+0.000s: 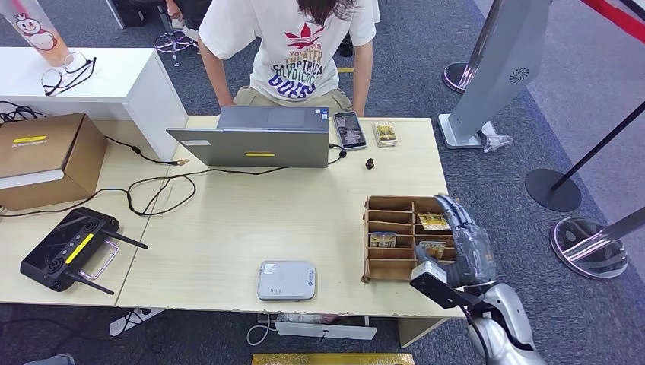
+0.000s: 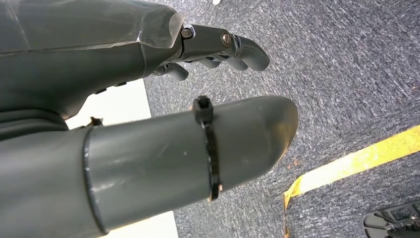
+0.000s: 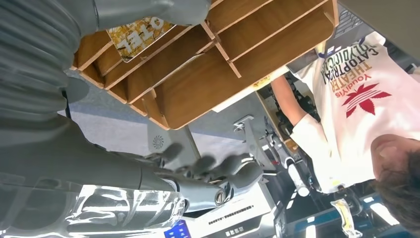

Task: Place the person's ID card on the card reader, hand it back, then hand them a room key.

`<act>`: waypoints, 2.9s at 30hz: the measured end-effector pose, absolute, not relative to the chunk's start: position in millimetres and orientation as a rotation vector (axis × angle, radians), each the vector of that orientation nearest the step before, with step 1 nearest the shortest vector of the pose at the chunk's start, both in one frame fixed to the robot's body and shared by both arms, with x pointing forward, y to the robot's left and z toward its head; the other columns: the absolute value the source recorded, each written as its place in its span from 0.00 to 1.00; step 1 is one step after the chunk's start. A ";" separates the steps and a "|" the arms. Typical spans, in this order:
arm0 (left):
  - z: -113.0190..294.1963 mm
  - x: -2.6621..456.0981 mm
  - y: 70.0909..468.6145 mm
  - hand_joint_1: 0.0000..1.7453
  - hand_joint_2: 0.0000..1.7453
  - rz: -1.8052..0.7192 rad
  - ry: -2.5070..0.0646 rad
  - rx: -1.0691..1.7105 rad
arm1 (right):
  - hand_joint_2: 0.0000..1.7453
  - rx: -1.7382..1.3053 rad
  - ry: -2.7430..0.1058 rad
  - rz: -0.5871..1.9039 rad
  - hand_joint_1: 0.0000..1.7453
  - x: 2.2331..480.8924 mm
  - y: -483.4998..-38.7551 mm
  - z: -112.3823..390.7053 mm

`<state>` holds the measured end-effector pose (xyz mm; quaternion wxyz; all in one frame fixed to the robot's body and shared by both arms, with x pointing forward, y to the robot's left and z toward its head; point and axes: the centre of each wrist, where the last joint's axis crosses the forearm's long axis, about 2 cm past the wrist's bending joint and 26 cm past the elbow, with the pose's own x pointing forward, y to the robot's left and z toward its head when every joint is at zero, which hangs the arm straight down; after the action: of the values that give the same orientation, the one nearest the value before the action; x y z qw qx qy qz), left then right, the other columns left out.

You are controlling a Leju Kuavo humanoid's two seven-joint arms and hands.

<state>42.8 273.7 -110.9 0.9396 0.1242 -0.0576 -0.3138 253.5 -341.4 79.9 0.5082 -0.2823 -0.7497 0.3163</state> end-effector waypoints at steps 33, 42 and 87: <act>-110.9 42.9 273.9 0.00 0.00 -0.645 -0.127 0.251 | 1.00 -0.750 -1.796 0.796 0.51 275.2 -349.7 86.6; -110.9 42.9 273.9 0.00 0.00 -0.642 -0.126 0.250 | 1.00 -0.746 -1.778 0.805 0.53 279.3 -348.9 81.1; -110.9 42.8 274.0 0.00 0.00 -0.646 -0.131 0.262 | 1.00 -0.767 -1.703 0.781 0.45 268.4 -359.0 67.9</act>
<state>42.8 274.0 -110.9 0.9377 0.1283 -0.0642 -0.3165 268.4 -359.0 67.9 0.5301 -0.3213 -0.7133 0.3271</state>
